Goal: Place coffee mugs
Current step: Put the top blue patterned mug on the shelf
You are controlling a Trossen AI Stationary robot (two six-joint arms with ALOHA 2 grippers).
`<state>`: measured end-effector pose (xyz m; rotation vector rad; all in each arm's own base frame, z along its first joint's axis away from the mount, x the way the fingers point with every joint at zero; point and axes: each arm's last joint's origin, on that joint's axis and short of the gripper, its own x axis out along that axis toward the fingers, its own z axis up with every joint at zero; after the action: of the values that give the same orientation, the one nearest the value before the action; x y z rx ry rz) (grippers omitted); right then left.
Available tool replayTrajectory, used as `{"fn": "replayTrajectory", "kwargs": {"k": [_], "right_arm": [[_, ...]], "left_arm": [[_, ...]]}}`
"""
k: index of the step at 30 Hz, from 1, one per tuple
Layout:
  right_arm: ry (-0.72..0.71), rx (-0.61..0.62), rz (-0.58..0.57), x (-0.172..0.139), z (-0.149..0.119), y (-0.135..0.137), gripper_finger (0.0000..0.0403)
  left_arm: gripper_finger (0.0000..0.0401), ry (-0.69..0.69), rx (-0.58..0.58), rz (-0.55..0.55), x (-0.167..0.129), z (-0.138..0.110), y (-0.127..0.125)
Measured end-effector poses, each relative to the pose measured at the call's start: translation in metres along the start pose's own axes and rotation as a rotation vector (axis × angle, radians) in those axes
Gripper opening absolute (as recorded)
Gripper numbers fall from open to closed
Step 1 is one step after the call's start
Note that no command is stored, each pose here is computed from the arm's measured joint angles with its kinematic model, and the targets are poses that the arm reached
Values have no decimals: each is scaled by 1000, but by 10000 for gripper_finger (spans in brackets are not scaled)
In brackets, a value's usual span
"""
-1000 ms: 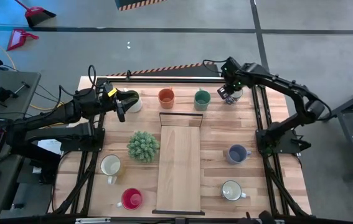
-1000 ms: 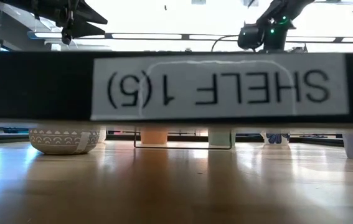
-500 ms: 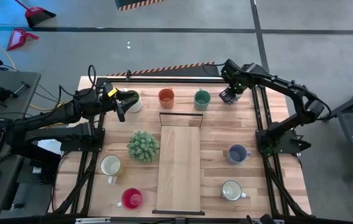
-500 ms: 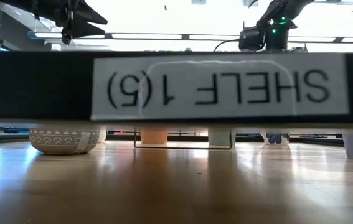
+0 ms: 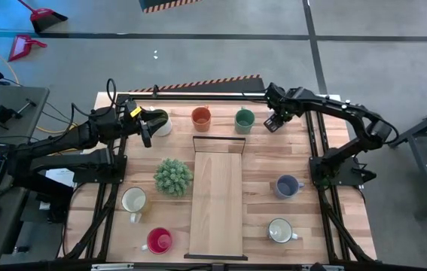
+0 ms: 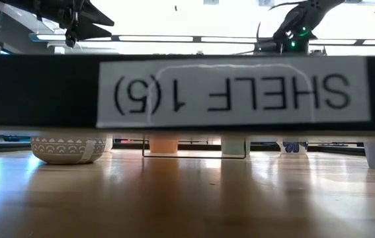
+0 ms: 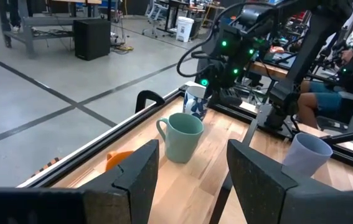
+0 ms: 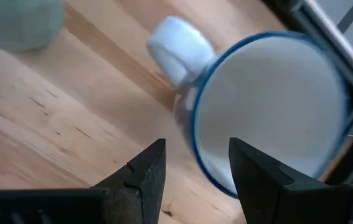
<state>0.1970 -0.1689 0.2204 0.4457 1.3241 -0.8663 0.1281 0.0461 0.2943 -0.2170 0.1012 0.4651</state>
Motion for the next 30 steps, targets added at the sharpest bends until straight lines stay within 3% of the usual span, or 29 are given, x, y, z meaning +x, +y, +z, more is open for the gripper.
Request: {"fn": "replayTrajectory", "kwargs": {"k": [17,21,27,30], "right_arm": [[-32,18,23,28,-11,3,149],[-23,26,54,28,-11,2,115],[-10,51,80,28,-12,2,14],[-17,47,76,28,-12,3,7]], "left_arm": [[179,0,1,0,0,0,0],[179,0,1,0,0,0,0],[179,0,2,-1,0,0,0],[179,0,2,-1,0,0,0]]}}
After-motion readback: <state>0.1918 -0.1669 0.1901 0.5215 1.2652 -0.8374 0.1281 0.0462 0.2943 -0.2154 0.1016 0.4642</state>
